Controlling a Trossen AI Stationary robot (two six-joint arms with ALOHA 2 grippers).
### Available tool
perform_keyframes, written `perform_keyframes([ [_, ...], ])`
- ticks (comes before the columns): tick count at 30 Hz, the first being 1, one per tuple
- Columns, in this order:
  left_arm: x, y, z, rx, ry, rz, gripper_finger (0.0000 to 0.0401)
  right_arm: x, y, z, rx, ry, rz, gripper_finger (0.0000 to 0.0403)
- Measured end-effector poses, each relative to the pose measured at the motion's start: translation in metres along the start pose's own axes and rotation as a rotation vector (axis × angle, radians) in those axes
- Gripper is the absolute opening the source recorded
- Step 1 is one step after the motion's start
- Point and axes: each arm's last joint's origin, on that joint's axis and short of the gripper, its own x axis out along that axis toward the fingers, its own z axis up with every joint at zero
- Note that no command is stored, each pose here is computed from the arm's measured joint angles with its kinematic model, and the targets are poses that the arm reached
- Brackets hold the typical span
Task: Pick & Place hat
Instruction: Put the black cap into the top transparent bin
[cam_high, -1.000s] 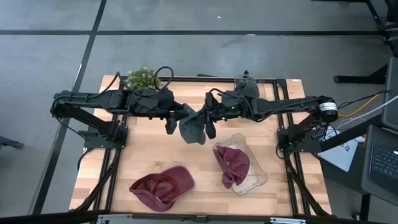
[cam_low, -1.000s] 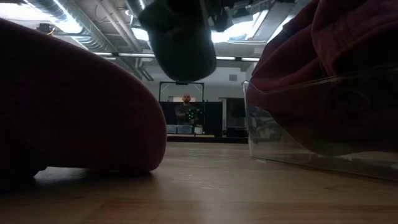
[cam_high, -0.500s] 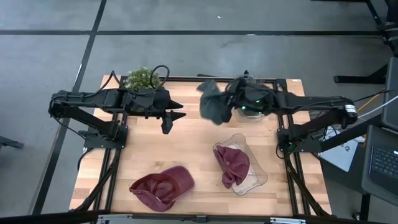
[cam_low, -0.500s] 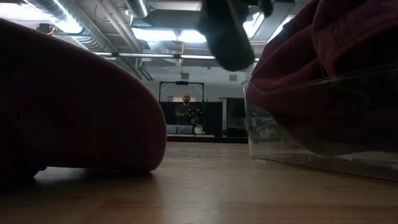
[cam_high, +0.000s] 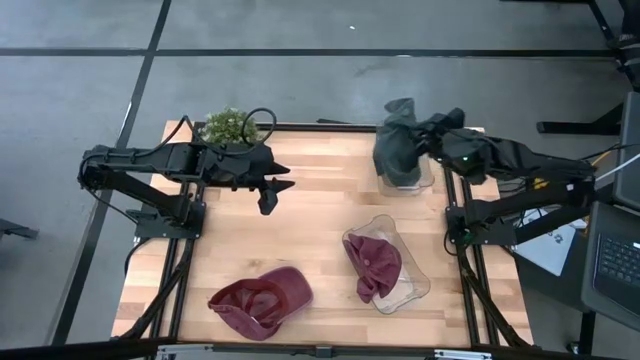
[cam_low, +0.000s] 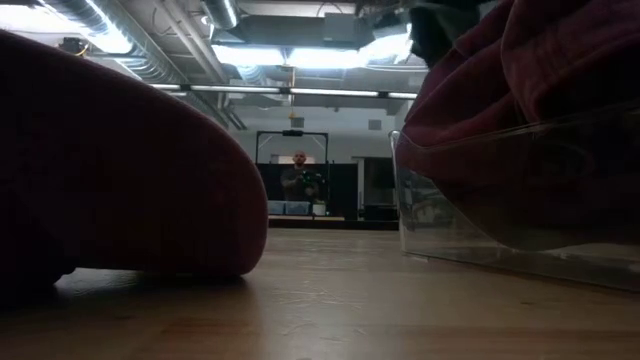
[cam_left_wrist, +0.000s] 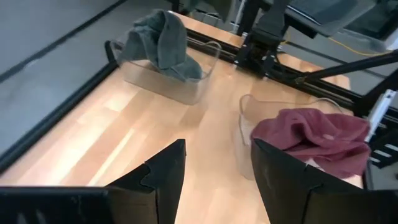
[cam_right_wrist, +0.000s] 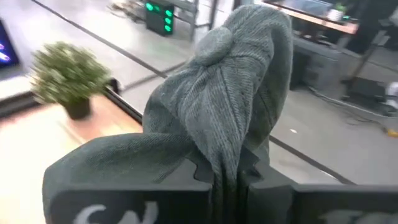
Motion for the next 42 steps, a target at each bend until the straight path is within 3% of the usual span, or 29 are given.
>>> perform_keyframes([
  [11, 0.0, 0.003, 0.001, 0.063, -0.04, 0.108, 0.0178, -0.008, -0.02, -0.037, -0.209, 0.176, -0.135, 0.0011],
  [18, 0.0, 0.004, 0.001, 0.049, -0.049, 0.129, 0.0177, 0.002, -0.022, -0.069, -0.261, 0.25, -0.222, 0.0011],
  [34, 0.0, 0.004, 0.001, 0.056, -0.046, 0.134, 0.0177, 0.012, -0.038, -0.074, -0.254, 0.347, -0.298, 0.0011],
  [42, 0.0, 0.004, 0.001, 0.092, -0.045, 0.139, 0.0177, 0.046, -0.029, -0.11, -0.271, 0.359, -0.319, 0.0011],
])
